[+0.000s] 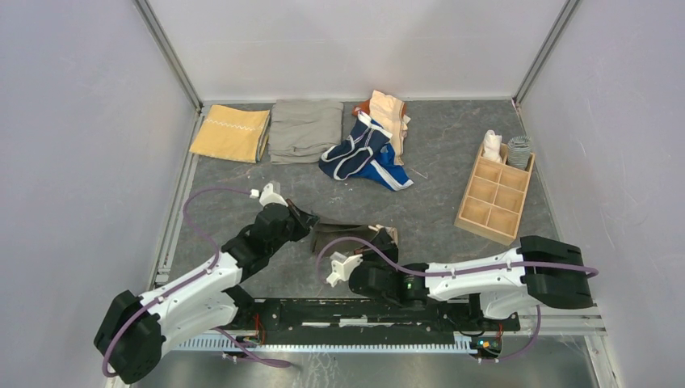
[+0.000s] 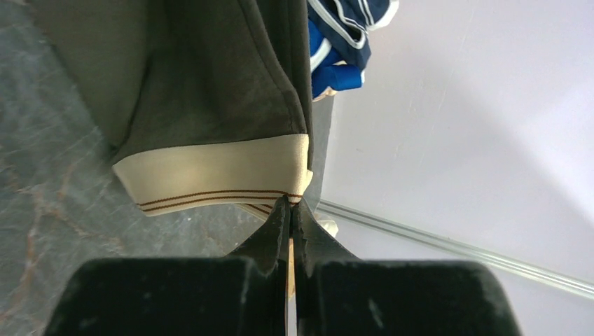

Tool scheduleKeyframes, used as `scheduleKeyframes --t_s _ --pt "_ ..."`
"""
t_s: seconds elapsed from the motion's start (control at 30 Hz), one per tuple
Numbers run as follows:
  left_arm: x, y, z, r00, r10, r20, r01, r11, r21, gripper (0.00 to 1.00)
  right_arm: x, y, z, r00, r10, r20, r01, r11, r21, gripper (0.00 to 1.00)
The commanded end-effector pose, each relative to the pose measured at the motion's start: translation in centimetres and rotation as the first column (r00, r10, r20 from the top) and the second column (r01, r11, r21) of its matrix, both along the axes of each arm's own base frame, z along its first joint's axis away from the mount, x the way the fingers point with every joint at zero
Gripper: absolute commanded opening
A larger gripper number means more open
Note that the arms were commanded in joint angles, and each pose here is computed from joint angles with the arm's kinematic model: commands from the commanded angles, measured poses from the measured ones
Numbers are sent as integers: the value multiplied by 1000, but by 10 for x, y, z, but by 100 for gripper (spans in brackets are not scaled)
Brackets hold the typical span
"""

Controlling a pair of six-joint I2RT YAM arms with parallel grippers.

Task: Roll the underwear
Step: Fold the underwear at the center of the board.

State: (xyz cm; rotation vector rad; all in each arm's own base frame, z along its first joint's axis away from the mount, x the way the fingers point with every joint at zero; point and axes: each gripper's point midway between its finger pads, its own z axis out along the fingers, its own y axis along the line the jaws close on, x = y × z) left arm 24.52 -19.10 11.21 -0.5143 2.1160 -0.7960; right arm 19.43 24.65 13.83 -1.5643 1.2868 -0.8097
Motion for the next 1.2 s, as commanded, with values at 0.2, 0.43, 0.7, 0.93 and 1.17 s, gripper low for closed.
scheduleKeyframes --t_s 0.2,0.43,0.7,0.93,1.17 --pt "-26 -1 -23 997 -80 -8 80 995 -54 2 -20 -9 -34 997 18 -71 -19 1000 -15 0" --pt "-25 -2 -17 996 -88 6 88 995 -53 2 -24 4 -26 993 39 -111 -34 998 48 0" --pt "-10 -4 7 997 -67 45 68 998 -16 3 -17 9 -26 970 25 -242 12 989 150 0" --pt "11 7 41 995 -3 96 -5 997 76 25 14 7 -33 905 -45 -424 146 967 208 0" --pt "14 8 50 994 -19 109 6 993 122 39 52 -1 -58 749 -132 -650 333 922 196 0"
